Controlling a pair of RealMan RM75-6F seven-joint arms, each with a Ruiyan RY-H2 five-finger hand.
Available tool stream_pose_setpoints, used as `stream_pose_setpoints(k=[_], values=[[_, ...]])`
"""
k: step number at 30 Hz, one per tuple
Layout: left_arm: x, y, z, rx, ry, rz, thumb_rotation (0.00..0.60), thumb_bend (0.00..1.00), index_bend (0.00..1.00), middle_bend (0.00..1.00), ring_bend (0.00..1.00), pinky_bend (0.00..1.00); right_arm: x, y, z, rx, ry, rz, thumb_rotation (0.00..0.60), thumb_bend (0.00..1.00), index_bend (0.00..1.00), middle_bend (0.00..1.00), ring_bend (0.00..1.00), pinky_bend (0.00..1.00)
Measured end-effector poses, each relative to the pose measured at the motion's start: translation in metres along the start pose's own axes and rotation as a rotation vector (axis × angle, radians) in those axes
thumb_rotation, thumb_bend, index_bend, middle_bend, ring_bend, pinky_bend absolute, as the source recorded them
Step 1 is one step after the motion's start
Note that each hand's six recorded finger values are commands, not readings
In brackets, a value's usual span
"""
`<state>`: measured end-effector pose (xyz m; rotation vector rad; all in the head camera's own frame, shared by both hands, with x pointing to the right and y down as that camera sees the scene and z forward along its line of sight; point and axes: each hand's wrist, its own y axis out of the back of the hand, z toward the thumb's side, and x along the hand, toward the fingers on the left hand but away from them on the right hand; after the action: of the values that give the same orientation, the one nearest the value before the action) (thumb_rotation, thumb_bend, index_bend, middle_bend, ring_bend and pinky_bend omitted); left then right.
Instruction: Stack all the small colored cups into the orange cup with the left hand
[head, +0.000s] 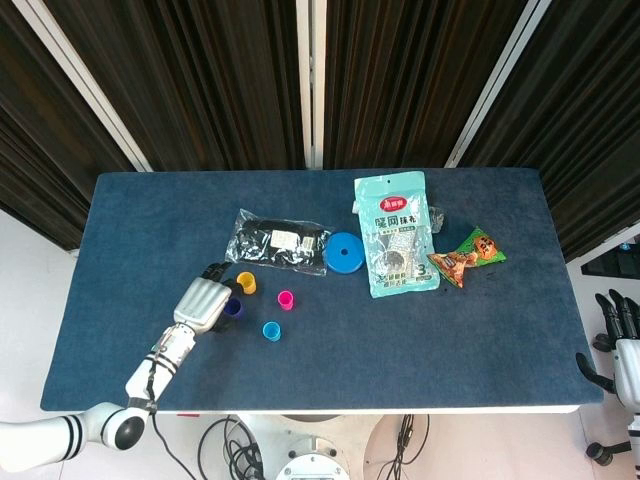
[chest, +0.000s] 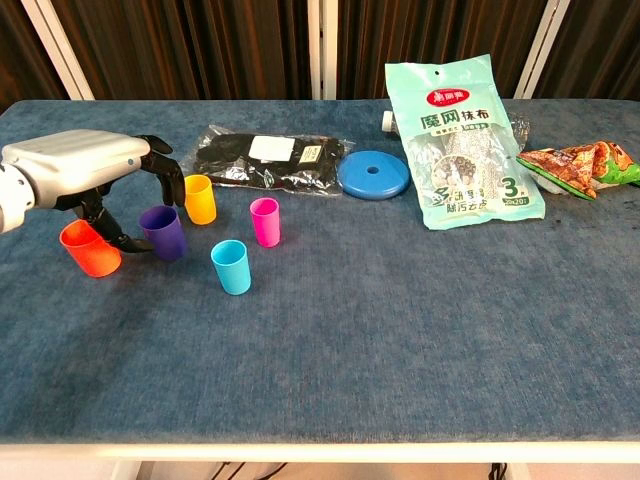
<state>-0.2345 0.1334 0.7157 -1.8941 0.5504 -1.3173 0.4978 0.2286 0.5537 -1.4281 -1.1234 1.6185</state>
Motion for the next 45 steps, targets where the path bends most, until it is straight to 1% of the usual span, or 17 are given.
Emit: stream_pose_setpoints(k=[4, 8, 13, 16, 20, 23, 26, 30, 33, 36, 40, 42, 45], values=[[0.002, -0.003, -0.001, 0.007, -0.002, 0.008, 0.6, 0.23, 0.39, 0.39, 0.05, 0.1, 0.0, -0.001, -0.001, 0.005, -0.002, 0.0, 0.6, 0.23, 0.0, 0.0, 0.0, 0.0], [0.004, -0.003, 0.0, 0.01, -0.002, 0.022, 0.6, 0.24, 0.42, 0.42, 0.07, 0.08, -0.001, -0.002, -0.001, 0.004, -0.003, 0.005, 0.6, 0.23, 0.0, 0.0, 0.0, 0.0], [0.006, -0.005, 0.0, 0.021, -0.001, 0.03, 0.6, 0.26, 0.45, 0.44, 0.07, 0.06, -0.002, -0.003, 0.0, 0.002, -0.001, 0.008, 0.6, 0.24, 0.0, 0.0, 0.0, 0.0], [0.006, -0.003, 0.001, 0.018, -0.005, 0.036, 0.6, 0.26, 0.47, 0.45, 0.08, 0.06, -0.001, -0.003, 0.0, 0.002, -0.001, 0.01, 0.6, 0.24, 0.0, 0.0, 0.0, 0.0], [0.004, 0.0, 0.003, 0.018, -0.011, 0.047, 0.6, 0.26, 0.48, 0.46, 0.08, 0.06, -0.002, -0.003, 0.0, 0.0, -0.002, 0.008, 0.6, 0.24, 0.0, 0.0, 0.0, 0.0], [0.002, 0.007, 0.004, 0.012, -0.011, 0.07, 0.6, 0.26, 0.48, 0.46, 0.08, 0.06, -0.002, -0.002, 0.0, 0.0, 0.001, 0.005, 0.6, 0.24, 0.0, 0.0, 0.0, 0.0], [-0.003, 0.021, 0.004, 0.007, -0.007, 0.106, 0.6, 0.26, 0.47, 0.46, 0.08, 0.06, -0.002, 0.0, 0.0, 0.001, 0.004, 0.003, 0.6, 0.24, 0.0, 0.0, 0.0, 0.0], [-0.017, 0.043, -0.003, 0.016, 0.011, 0.158, 0.6, 0.26, 0.48, 0.48, 0.08, 0.05, -0.002, 0.001, 0.001, 0.0, 0.008, -0.001, 0.6, 0.24, 0.0, 0.0, 0.0, 0.0], [-0.031, 0.056, -0.01, 0.022, 0.033, 0.175, 0.6, 0.26, 0.48, 0.49, 0.09, 0.05, -0.002, 0.0, 0.0, -0.005, 0.008, 0.002, 0.6, 0.23, 0.0, 0.0, 0.0, 0.0], [-0.048, 0.06, -0.018, 0.043, 0.061, 0.163, 0.6, 0.26, 0.49, 0.49, 0.09, 0.05, -0.003, -0.001, -0.001, -0.008, 0.007, 0.004, 0.6, 0.24, 0.0, 0.0, 0.0, 0.0], [-0.071, 0.052, -0.029, 0.045, 0.104, 0.123, 0.6, 0.26, 0.49, 0.49, 0.1, 0.04, -0.003, -0.001, 0.0, -0.009, 0.009, 0.002, 0.6, 0.24, 0.0, 0.0, 0.0, 0.0], [-0.076, 0.047, -0.033, 0.039, 0.119, 0.112, 0.6, 0.26, 0.49, 0.49, 0.1, 0.04, -0.003, -0.001, 0.001, -0.009, 0.01, 0.003, 0.6, 0.24, 0.0, 0.0, 0.0, 0.0], [-0.076, 0.043, -0.036, 0.033, 0.127, 0.105, 0.6, 0.26, 0.49, 0.49, 0.1, 0.04, -0.002, 0.001, 0.002, -0.006, 0.014, -0.001, 0.6, 0.24, 0.0, 0.0, 0.0, 0.0]])
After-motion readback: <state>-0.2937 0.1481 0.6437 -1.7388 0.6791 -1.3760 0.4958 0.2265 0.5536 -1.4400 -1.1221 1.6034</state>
